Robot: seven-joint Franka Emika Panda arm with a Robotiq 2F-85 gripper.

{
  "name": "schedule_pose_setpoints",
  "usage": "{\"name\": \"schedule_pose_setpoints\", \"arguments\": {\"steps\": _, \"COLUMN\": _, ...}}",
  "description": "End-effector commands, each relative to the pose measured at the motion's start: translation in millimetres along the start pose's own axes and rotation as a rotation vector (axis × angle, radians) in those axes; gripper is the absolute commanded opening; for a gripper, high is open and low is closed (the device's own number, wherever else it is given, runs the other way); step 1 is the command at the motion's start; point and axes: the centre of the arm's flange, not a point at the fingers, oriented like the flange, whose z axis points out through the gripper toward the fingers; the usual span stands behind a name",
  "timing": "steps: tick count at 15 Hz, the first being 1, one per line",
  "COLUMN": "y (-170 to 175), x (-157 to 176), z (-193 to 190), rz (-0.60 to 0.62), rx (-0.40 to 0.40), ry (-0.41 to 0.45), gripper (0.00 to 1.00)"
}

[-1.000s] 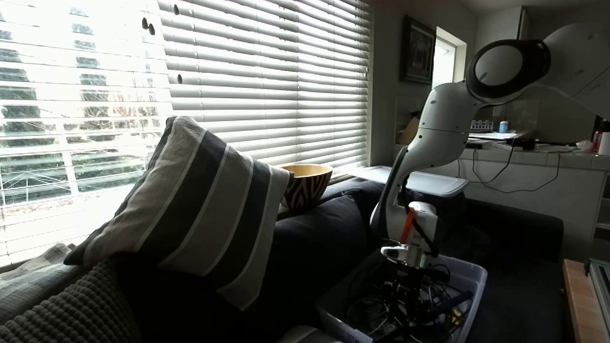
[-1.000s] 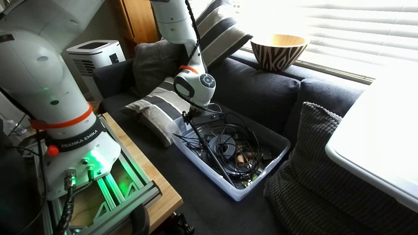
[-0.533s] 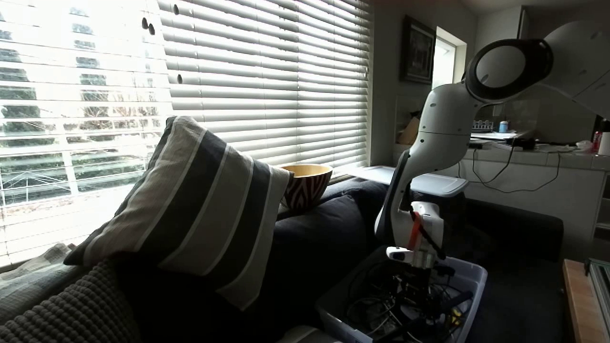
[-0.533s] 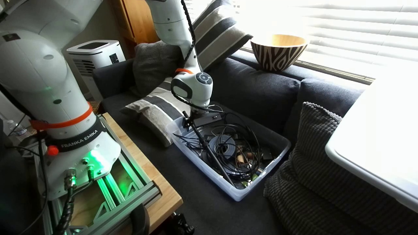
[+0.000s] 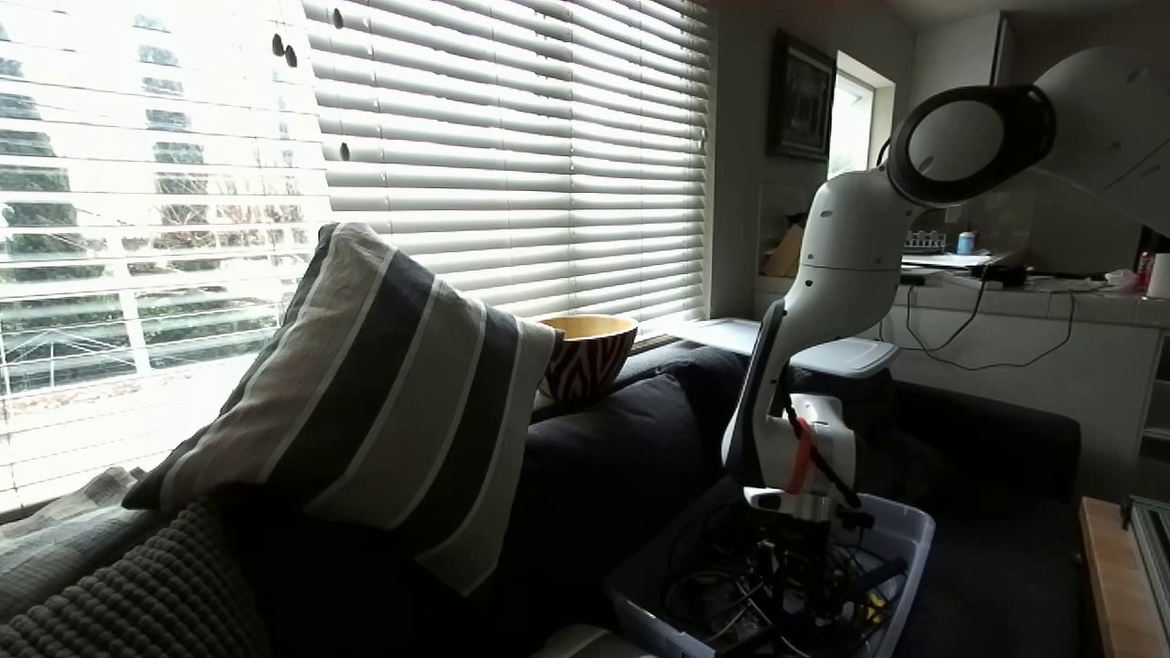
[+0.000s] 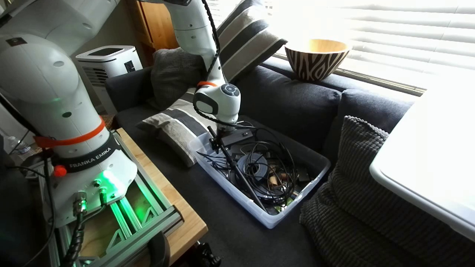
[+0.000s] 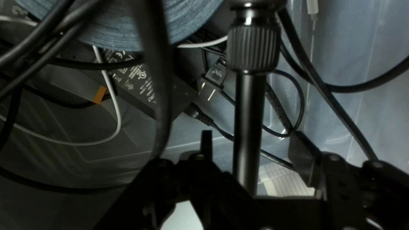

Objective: Pick up the black stick from the clear storage container and put it in the wooden bowl

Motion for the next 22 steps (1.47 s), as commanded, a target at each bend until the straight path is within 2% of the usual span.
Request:
{"name": "schedule_pose_setpoints", "arguments": {"steps": 1, "y": 1, "x": -5, "z": 14, "rz": -0.023, "rx": -0.011, "ry": -0.055, "gripper": 0.34}}
{"name": "schedule_pose_setpoints", "arguments": {"steps": 4, "y": -1, "x": -4, "z": 11, "rz": -0.025, "rx": -0.022, "ry": -0.067, "gripper": 0.13}}
{"name": "schedule_pose_setpoints", "arguments": {"steps": 6, "y": -2, "x": -3, "z": 7, "rz": -0.028, "rx": -0.028, "ry": -0.072, "gripper": 0.14}}
{"name": "schedule_pose_setpoints", "arguments": {"steps": 7, "y": -2, "x": -2, "z": 5, "rz": -0.029, "rx": -0.03, "ry": -0.073, "gripper": 0.06}}
{"name": "schedule_pose_setpoints", "arguments": {"steps": 12, "y": -16, "x": 11, "z": -19, "rz": -0.038, "rx": -0.023, "ry": -0.062, "gripper": 0.06}}
{"name": "schedule_pose_setpoints", "arguments": {"steps": 22, "y": -25, "x": 35, "z": -117, "rz": 0.005, "rx": -0.109, "ry": -0.094, "gripper": 0.06}}
